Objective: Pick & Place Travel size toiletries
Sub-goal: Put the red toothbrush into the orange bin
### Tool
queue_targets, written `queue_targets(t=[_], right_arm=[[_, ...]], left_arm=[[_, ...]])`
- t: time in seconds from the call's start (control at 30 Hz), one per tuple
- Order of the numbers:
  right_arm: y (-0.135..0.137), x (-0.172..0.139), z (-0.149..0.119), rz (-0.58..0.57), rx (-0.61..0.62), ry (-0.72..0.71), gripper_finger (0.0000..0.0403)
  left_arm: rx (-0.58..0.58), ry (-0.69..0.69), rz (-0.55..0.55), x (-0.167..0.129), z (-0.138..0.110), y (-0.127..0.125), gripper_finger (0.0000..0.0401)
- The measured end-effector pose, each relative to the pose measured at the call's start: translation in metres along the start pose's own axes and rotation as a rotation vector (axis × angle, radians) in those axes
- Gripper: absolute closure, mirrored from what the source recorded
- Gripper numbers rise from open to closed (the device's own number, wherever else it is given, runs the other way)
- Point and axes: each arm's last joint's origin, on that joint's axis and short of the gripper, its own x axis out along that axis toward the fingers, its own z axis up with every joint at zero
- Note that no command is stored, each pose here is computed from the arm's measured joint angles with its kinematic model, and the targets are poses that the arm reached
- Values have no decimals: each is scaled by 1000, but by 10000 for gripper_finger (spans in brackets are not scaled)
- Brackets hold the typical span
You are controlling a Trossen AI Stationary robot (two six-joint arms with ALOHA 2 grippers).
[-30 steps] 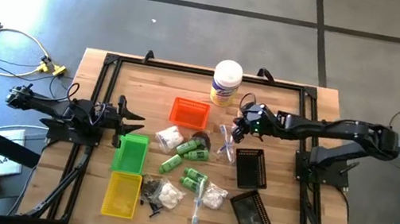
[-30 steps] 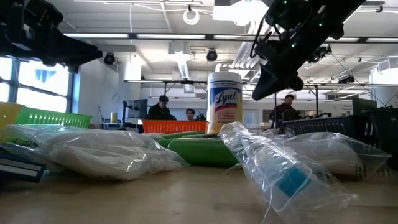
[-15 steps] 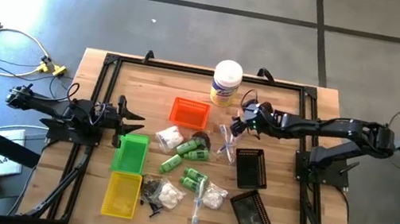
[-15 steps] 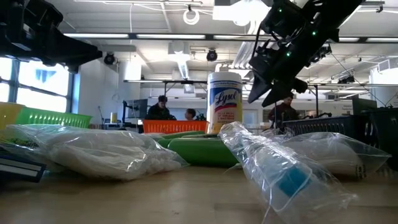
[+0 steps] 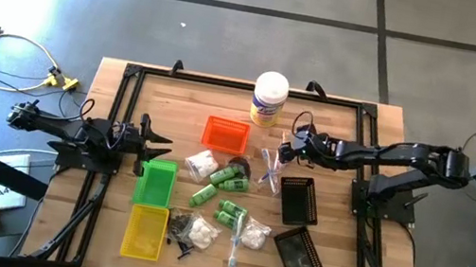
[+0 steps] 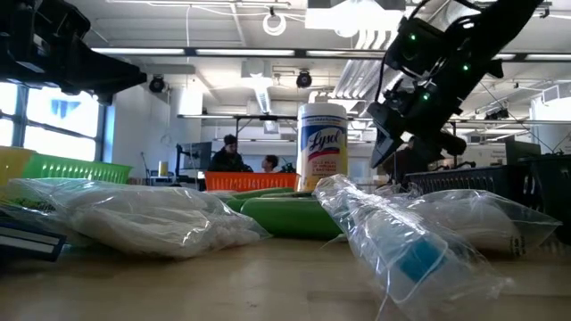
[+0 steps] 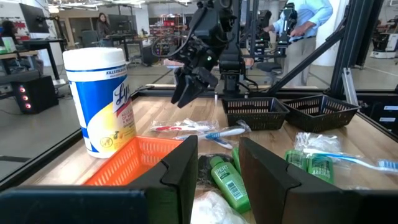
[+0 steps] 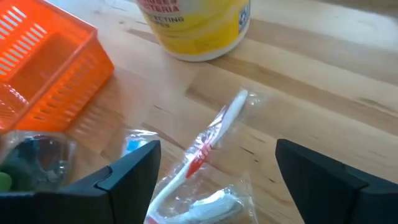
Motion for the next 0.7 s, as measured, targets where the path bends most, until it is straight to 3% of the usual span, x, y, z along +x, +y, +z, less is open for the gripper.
queue_targets(t=[0.17,0.37,0.7], right_arm=[[0,4,-3,67,28,-29,93],[5,21,-12,64,7,-7,93],[7,51,-27,-16,-1,51,93]], left_arm=[[0,0,0,0,0,0,289],[1,2,0,0,0,0,289],[1,3,0,0,0,0,289]])
